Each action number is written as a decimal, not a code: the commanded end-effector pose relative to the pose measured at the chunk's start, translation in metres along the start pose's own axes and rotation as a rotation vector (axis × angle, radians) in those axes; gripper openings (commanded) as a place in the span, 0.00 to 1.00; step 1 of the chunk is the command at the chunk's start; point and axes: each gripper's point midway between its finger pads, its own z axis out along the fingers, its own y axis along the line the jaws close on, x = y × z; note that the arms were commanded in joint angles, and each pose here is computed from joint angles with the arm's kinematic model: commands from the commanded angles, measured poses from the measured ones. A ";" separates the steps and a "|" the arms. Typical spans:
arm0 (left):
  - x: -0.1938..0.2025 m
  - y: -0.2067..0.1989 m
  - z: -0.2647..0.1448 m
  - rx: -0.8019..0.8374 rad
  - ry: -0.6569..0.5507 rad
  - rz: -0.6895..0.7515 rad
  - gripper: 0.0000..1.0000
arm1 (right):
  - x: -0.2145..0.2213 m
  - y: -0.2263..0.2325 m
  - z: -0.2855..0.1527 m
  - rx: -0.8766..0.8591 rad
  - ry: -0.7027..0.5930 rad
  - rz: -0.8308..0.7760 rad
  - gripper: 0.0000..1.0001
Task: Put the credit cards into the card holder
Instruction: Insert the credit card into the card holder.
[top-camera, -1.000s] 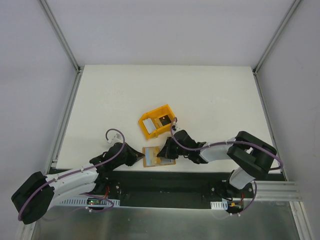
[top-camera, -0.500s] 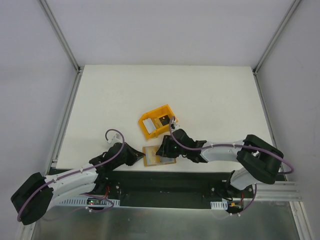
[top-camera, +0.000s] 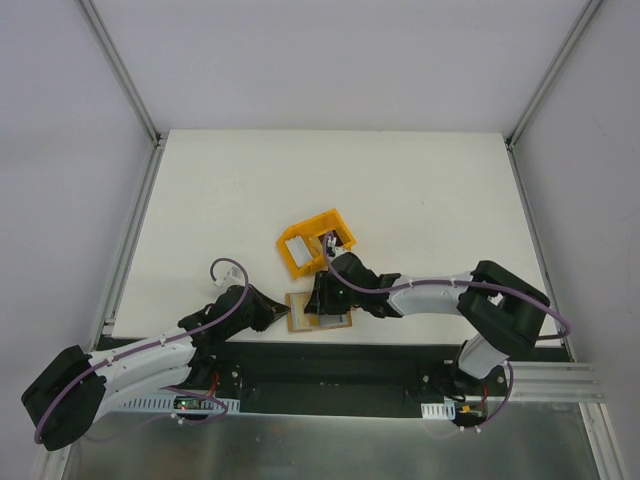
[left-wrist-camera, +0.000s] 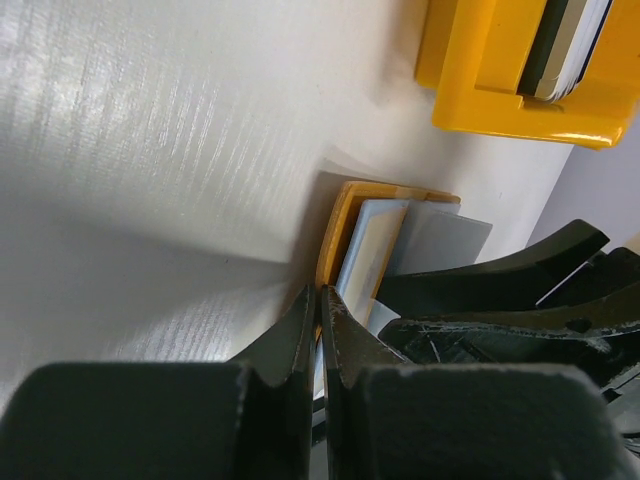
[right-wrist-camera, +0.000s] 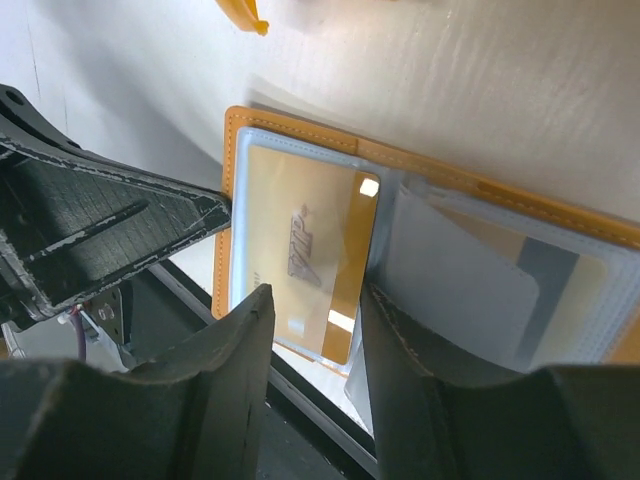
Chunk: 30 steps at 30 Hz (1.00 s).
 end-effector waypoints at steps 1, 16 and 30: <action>0.004 0.047 0.002 -0.100 0.001 -0.002 0.00 | 0.005 0.019 0.004 -0.058 0.051 -0.030 0.41; 0.005 0.041 0.002 -0.088 0.010 0.015 0.00 | -0.007 0.035 -0.007 -0.039 0.014 -0.159 0.34; 0.005 -0.027 -0.014 0.118 0.034 0.148 0.00 | -0.027 -0.005 -0.034 0.250 -0.035 -0.220 0.49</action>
